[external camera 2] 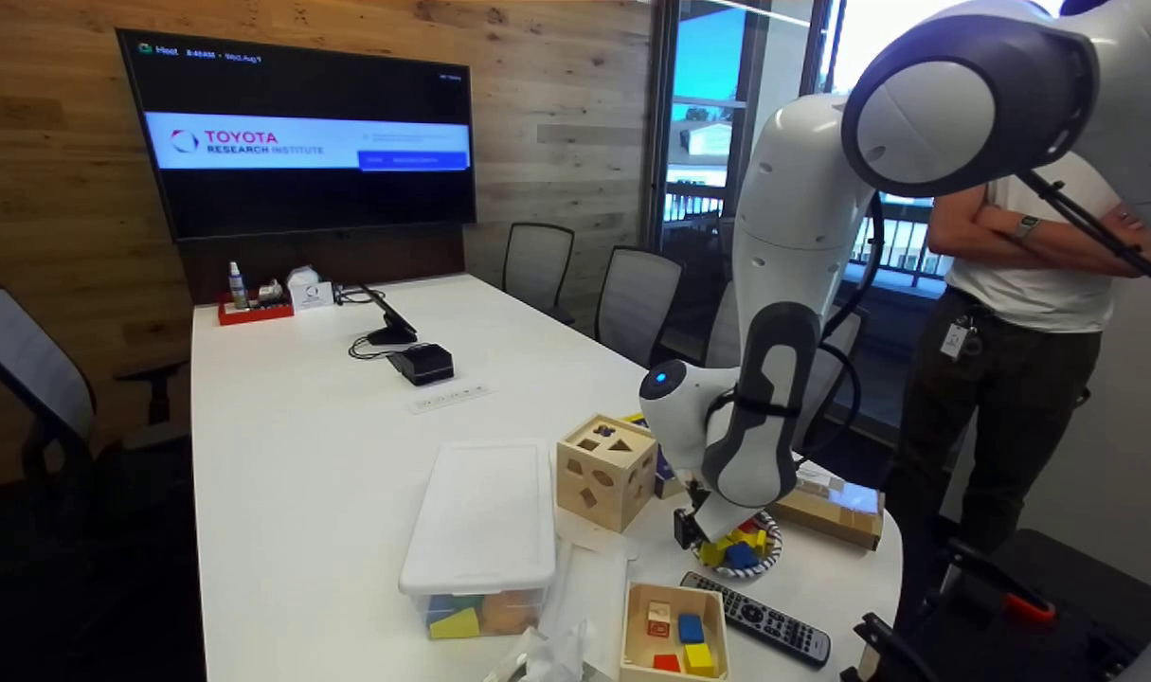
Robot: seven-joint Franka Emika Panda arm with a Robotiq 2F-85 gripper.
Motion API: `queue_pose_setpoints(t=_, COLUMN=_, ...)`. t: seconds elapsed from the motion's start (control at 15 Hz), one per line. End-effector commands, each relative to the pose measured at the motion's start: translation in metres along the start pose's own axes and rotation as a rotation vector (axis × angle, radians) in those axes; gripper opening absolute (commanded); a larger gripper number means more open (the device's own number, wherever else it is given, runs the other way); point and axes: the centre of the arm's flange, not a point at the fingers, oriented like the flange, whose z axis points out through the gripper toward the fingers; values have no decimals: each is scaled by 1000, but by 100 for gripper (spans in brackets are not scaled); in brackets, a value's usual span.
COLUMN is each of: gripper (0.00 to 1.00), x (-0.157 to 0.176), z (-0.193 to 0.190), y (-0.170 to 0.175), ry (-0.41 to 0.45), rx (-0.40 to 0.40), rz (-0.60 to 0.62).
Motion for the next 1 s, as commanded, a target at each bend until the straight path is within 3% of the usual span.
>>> queue_pose_setpoints(t=0.0, gripper=100, x=5, z=-2, y=7, ry=6, rx=0, rz=7)
queue_pose_setpoints(t=0.93, gripper=100, x=5, z=1, y=6, ry=3, rx=-4, rz=12)
